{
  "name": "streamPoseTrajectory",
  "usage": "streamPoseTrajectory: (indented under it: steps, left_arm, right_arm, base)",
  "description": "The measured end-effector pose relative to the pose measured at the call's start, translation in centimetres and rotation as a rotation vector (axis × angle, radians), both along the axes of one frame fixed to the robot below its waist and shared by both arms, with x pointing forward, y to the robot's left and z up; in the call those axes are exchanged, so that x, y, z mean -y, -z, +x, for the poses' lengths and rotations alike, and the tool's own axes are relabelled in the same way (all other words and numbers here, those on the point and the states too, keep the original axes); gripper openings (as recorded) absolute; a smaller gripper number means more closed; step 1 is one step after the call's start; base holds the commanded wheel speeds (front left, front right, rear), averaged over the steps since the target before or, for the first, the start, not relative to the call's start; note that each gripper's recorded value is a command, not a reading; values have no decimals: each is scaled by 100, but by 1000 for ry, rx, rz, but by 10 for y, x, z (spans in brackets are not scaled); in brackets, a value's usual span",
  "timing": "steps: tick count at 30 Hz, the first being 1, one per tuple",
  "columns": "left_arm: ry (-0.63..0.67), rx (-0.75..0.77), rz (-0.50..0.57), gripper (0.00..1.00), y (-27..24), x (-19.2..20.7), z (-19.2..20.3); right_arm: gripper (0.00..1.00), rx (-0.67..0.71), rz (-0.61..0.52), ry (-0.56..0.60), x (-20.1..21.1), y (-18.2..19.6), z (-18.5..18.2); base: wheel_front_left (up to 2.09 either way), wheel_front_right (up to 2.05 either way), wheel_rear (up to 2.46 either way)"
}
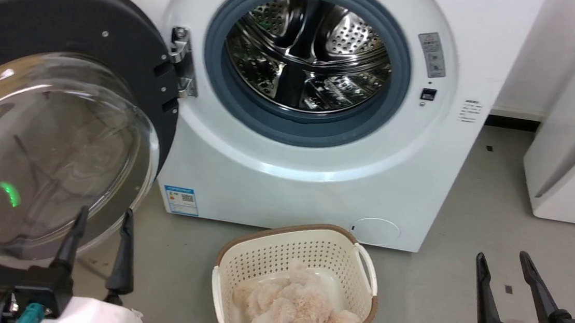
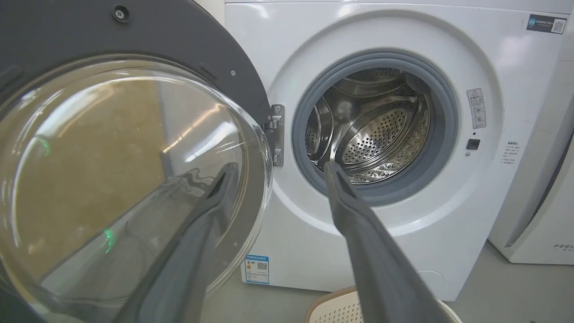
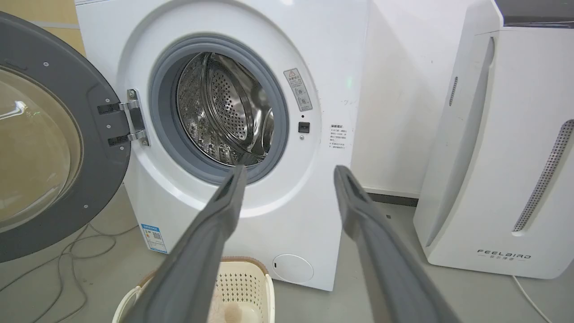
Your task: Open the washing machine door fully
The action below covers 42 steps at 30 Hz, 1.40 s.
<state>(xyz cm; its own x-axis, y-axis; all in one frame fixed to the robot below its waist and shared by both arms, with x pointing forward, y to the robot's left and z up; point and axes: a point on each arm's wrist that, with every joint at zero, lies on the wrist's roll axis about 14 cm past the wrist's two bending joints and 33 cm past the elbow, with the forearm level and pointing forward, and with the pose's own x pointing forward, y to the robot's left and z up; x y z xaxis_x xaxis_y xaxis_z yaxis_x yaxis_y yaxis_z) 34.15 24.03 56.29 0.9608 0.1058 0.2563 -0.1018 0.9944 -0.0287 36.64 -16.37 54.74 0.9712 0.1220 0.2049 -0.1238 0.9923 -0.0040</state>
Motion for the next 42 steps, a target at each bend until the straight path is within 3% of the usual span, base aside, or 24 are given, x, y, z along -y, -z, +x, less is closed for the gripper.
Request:
streamPoseTrajectory:
  steps: [13,14,42]
  left_arm:
    - [107,-41,-8,100,14,40,9]
    - [112,-45,-8,0,15,42,9]
    - [114,-95,-2,0,23,46,12]
  right_arm:
    - [100,-2,11,78,26,1,-16]
    - [0,-2,12,82,27,1,-17]
    - [0,-51,5,71,23,9,-15]
  base:
    - [0,0,0]
    - [0,0,0]
    - [0,0,0]
